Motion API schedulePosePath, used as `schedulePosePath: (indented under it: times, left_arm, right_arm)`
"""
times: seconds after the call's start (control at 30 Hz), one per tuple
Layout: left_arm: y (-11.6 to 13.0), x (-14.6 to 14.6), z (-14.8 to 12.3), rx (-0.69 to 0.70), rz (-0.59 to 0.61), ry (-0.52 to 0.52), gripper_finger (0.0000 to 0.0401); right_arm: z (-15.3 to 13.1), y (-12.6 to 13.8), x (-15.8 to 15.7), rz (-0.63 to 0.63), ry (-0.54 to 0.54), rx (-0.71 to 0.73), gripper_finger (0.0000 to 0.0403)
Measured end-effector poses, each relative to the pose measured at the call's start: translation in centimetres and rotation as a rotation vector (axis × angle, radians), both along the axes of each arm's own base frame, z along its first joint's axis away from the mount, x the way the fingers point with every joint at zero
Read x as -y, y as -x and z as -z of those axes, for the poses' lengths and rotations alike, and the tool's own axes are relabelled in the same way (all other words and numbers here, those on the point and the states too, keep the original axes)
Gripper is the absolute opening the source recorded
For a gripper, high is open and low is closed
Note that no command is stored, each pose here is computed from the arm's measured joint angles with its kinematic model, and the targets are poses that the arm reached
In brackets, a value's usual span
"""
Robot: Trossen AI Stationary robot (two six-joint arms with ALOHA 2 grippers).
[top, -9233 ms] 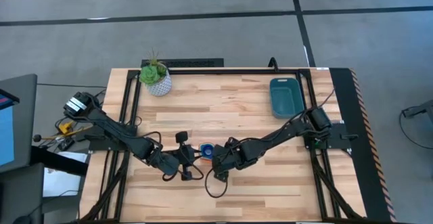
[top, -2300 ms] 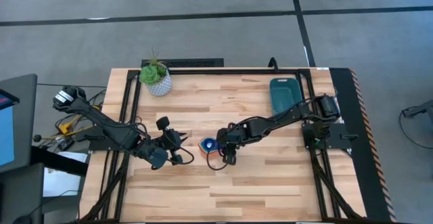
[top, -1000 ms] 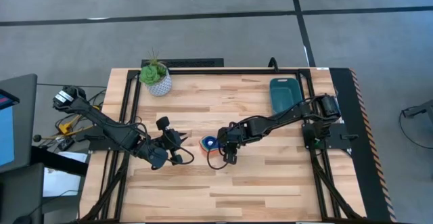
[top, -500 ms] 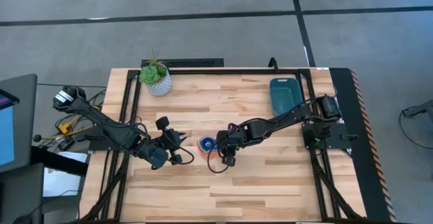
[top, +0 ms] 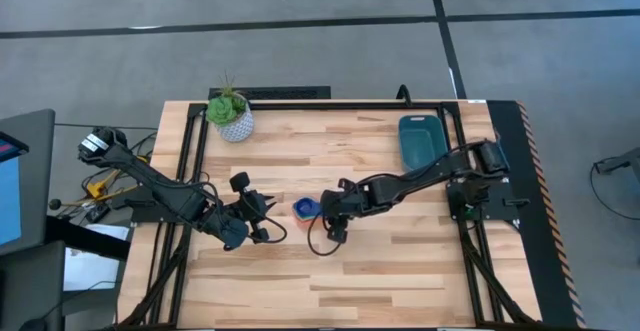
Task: Nest measuring cups in basket
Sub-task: Put the nested measuring cups into the blue bin
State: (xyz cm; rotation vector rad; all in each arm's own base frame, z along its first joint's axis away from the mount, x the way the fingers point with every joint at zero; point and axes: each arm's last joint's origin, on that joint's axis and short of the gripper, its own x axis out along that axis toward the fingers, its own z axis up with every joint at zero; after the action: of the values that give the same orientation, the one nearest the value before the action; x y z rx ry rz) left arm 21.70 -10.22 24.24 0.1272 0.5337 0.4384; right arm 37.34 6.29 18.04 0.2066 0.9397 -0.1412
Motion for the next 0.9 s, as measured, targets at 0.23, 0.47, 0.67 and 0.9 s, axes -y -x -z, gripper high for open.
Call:
schedulePosePath:
  times: [0.23,0.47,0.67,0.9]
  left_arm:
    - [0.0,0.0,0.0,-0.007,0.0,-0.004,0.0054]
    - [0.1,-0.1,0.1,-0.015,-0.004,-0.005,0.0054]
    - [0.0,-0.1,0.1,-0.008,-0.007,-0.001,0.0054]
    - [-0.1,-0.5,0.1,-0.006,-0.024,0.001,0.0054]
  right_arm:
    - [-0.7,0.9,0.2,0.014,-0.017,0.088,0.0165]
    - [0.3,2.9,0.8,0.062,-0.07,0.199,0.016]
    - [0.8,3.9,0.5,0.077,-0.058,0.269,0.0164]
    - [1.7,4.7,-0.3,0.097,0.019,0.292,0.016]
